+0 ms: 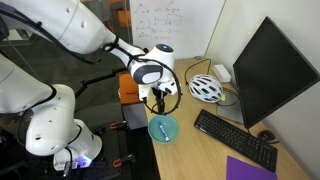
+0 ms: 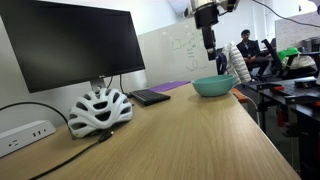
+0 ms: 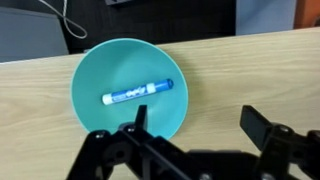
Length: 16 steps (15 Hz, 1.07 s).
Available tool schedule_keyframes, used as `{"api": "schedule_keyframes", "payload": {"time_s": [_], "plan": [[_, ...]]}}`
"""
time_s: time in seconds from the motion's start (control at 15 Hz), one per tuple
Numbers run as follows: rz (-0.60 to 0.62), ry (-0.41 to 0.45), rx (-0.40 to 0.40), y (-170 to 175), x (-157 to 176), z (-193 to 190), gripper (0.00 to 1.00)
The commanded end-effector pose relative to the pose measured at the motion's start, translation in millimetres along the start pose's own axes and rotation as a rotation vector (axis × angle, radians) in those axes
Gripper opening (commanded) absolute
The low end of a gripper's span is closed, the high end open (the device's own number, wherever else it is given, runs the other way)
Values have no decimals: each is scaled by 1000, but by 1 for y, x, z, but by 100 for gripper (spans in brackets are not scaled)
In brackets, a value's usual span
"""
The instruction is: Move the bowl to the left
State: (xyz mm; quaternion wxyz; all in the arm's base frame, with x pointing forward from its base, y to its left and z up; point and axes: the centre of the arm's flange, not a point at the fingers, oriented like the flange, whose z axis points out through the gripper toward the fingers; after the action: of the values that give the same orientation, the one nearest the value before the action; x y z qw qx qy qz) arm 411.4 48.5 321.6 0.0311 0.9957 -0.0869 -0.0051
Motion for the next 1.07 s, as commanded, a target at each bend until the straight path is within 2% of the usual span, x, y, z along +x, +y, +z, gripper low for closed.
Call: {"api": "schedule_keyframes", "payload": {"time_s": [0.0,0.33,0.53,0.6,0.73,1.0], "plan": [[16,-6,-17,5,31,42,100],[25,-86,-12,8,56,96,100],[0,-96,-11,-4,67,109,100],[-8,-99,-19,-8,70,112,97],[-17,-102,-35,-14,74,119,72],[4,-112,-51,-21,75,121,43]]}}
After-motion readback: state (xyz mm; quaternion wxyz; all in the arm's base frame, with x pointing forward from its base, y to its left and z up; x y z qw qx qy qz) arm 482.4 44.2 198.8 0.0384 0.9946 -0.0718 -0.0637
